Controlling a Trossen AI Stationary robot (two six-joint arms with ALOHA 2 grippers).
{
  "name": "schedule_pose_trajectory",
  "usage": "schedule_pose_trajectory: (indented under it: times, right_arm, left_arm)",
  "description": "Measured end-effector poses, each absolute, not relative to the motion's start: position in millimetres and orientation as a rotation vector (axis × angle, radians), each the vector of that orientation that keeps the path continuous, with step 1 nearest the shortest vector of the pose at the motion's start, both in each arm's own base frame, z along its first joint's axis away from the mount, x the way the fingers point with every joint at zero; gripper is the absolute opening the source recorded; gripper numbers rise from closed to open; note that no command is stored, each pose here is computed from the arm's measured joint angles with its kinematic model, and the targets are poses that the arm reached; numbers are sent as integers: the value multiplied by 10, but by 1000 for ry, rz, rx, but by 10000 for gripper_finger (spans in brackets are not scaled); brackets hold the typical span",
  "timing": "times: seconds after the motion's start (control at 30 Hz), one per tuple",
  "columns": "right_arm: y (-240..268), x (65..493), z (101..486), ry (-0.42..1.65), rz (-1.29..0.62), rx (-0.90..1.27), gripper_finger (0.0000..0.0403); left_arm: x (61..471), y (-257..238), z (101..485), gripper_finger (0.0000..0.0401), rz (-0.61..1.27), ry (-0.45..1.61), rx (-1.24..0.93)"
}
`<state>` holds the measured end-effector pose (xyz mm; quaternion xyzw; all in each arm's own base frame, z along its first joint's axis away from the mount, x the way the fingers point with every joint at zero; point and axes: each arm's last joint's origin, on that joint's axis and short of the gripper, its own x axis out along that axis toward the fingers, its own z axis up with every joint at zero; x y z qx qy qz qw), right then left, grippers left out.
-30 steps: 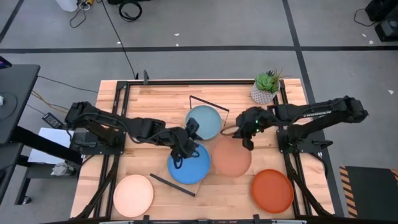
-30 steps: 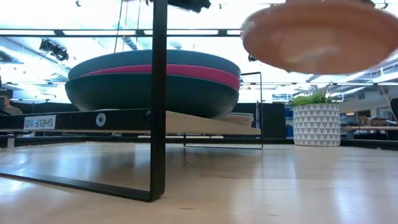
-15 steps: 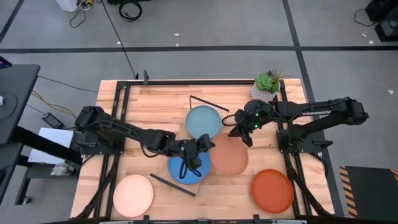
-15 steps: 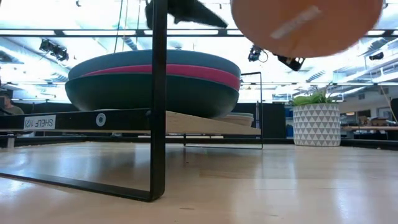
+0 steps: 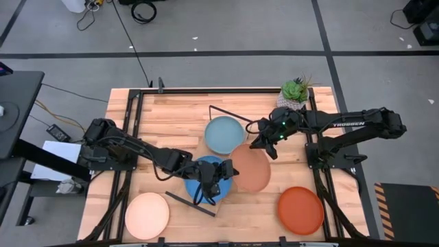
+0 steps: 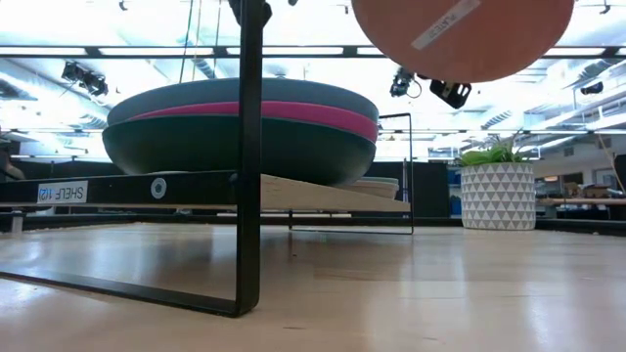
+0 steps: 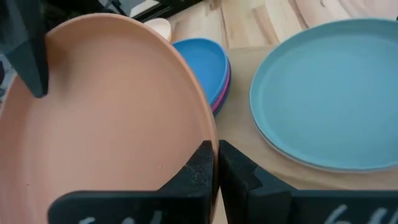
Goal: Place and stack plates onto a shelf
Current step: Stack the brown plate on top of the light blue plate
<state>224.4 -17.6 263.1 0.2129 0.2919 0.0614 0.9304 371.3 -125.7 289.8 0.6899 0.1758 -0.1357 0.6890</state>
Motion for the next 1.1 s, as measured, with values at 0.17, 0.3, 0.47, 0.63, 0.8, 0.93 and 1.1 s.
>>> schedule_pose_trajectory:
  times: [0.17,0.3,0.47,0.63,0.8,0.93,1.1]
  right_arm:
    - [-163,2248,2646,589,179,438,35]
    - [-147,2260,2689,555,241,459,70]
    - [-173,2259,2935,460,228,412,112]
    - [-214,2185,3334,305,224,258,128]
    - [-195,2006,3532,208,221,173,130]
    - [-139,1934,3424,223,187,158,128]
    - [-97,1936,3204,276,86,142,127]
  left_arm:
    - [3705,-1256,2873,70,-319,412,1541]
    - [3701,-1261,2849,55,-341,416,1521]
    - [3695,-1262,2875,65,-328,413,1435]
    - [3620,-1224,2827,58,-343,523,1299]
    - [3519,-1065,2762,58,-267,726,1109]
    - [3501,-843,2705,61,-151,856,911]
    - [3577,-521,2623,62,-18,933,741]
